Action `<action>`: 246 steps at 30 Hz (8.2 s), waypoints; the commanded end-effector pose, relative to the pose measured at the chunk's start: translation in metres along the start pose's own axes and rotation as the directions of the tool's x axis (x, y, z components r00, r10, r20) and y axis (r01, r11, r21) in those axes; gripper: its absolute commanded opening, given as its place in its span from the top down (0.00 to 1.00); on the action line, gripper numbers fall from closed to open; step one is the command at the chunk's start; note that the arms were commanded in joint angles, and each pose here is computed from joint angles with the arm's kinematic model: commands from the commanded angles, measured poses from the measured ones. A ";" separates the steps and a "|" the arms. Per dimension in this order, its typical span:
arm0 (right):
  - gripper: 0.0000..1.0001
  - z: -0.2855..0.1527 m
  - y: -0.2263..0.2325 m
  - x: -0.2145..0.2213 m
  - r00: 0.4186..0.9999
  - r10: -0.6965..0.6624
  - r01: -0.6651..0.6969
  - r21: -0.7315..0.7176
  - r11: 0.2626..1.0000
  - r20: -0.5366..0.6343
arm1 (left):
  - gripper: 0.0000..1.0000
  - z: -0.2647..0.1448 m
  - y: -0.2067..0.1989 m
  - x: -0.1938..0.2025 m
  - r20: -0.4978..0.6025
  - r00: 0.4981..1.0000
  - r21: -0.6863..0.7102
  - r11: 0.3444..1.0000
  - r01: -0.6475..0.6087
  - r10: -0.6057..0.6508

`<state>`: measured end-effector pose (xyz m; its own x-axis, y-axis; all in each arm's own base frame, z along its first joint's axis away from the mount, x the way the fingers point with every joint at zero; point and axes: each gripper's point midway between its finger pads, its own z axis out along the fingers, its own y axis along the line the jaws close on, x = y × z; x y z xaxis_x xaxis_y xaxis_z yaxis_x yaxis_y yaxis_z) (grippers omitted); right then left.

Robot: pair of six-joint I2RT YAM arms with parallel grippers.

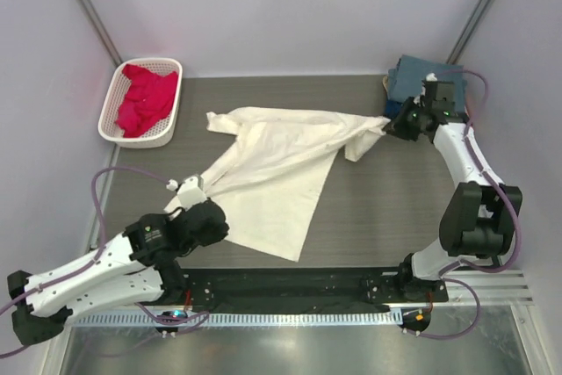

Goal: Fold and stack the t-shirts

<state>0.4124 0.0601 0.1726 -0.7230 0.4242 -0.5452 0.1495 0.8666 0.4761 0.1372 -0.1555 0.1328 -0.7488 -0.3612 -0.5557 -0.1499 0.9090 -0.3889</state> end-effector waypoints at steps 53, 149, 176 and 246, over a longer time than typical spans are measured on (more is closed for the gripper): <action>0.31 0.000 -0.031 0.113 0.992 0.091 -0.082 0.093 0.992 -0.088 | 0.35 0.120 0.015 -0.022 -0.223 0.959 -0.224 0.948 -0.224 0.174; 0.99 -0.464 0.050 -0.033 0.506 0.007 -0.010 -0.002 1.000 0.863 | 1.00 -0.216 -0.071 -0.212 0.458 0.883 0.263 0.933 -0.247 0.105; 0.99 -0.047 0.118 -0.164 0.912 -0.219 0.161 0.188 0.969 0.346 | 1.00 0.029 -0.017 -0.356 0.228 0.962 -0.194 0.975 -0.108 0.152; 0.42 0.219 0.066 -0.018 0.979 -0.205 0.198 0.177 0.964 0.021 | 0.43 0.004 0.057 -0.134 0.151 0.985 -0.114 0.991 -0.066 0.083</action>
<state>0.5815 0.1734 0.0380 -0.7522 0.2517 -0.6090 0.1190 0.9609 0.2501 0.2247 -0.0545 0.1743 -0.6881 -0.3003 -0.6606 -0.1790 0.9524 -0.2466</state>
